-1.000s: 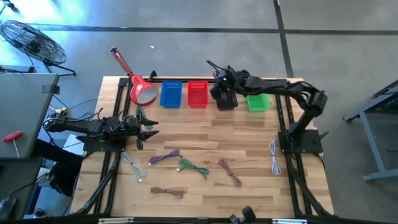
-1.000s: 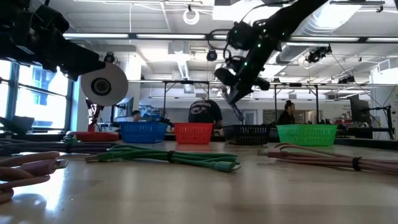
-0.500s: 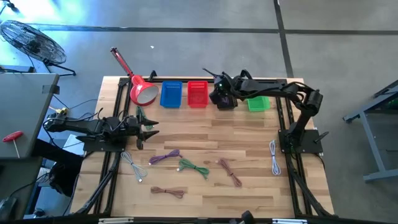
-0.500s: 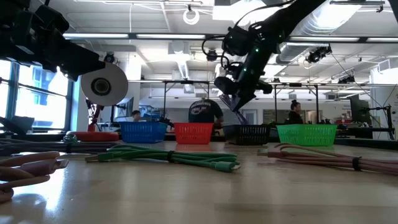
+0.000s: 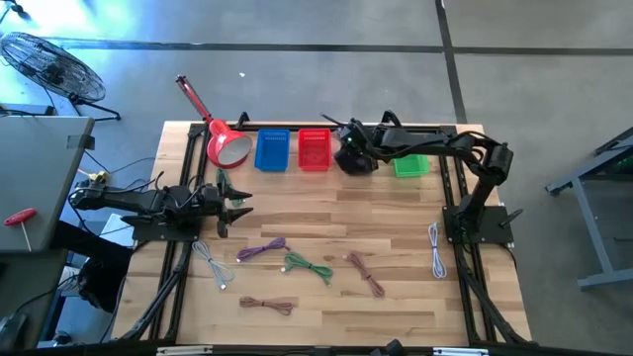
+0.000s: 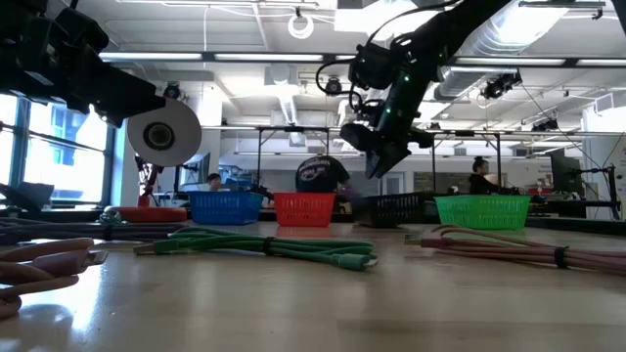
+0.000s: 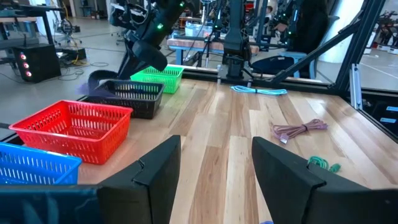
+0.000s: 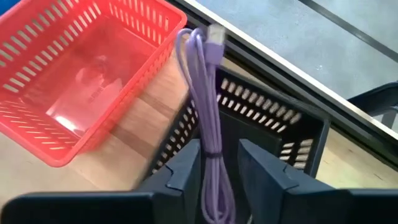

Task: Pick & Place USB Port
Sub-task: Put the right violet charger cable into the black bin, then put the right blue charger cable into the blue bin

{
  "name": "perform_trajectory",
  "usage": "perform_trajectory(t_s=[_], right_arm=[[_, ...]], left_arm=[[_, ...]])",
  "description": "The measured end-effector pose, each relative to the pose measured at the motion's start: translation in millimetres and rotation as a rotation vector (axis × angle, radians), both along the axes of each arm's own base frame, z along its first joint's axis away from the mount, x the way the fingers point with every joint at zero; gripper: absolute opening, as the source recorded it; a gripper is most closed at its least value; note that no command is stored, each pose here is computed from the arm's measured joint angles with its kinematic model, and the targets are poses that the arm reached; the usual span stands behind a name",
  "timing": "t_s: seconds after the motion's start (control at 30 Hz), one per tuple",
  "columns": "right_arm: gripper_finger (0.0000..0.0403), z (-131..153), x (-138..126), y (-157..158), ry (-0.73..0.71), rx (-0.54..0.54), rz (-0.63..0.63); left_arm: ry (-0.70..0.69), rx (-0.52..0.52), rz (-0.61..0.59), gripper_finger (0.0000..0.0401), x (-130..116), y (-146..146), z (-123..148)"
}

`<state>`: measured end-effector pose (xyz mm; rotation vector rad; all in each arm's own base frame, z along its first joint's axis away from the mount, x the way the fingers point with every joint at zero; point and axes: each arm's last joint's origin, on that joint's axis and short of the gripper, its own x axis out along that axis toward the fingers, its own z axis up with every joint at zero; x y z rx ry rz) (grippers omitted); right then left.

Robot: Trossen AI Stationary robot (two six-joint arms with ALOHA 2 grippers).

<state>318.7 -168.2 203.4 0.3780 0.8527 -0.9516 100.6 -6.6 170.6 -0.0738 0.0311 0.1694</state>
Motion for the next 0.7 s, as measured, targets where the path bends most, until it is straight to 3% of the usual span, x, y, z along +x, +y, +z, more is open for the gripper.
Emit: perform_trajectory(t_s=[0.37, 0.57, 0.7], right_arm=[[0.0129, 7.5, 1.8, -0.9, -0.005, -0.048, 0.057], [0.0129, 69.6, -14.6, 3.6, 0.023, -0.067, 0.079], [0.0129, 117.9, -41.8, 29.1, 0.078, 0.053, 0.094]], left_arm=[[0.000, 0.000, 0.000, 0.0195, 0.0, 0.0, 0.0], [0.001, 0.000, 0.001, 0.0195, 0.0, 0.0, -0.1], [0.005, 0.001, 0.001, 0.0195, 0.0, 0.0, -0.5]])
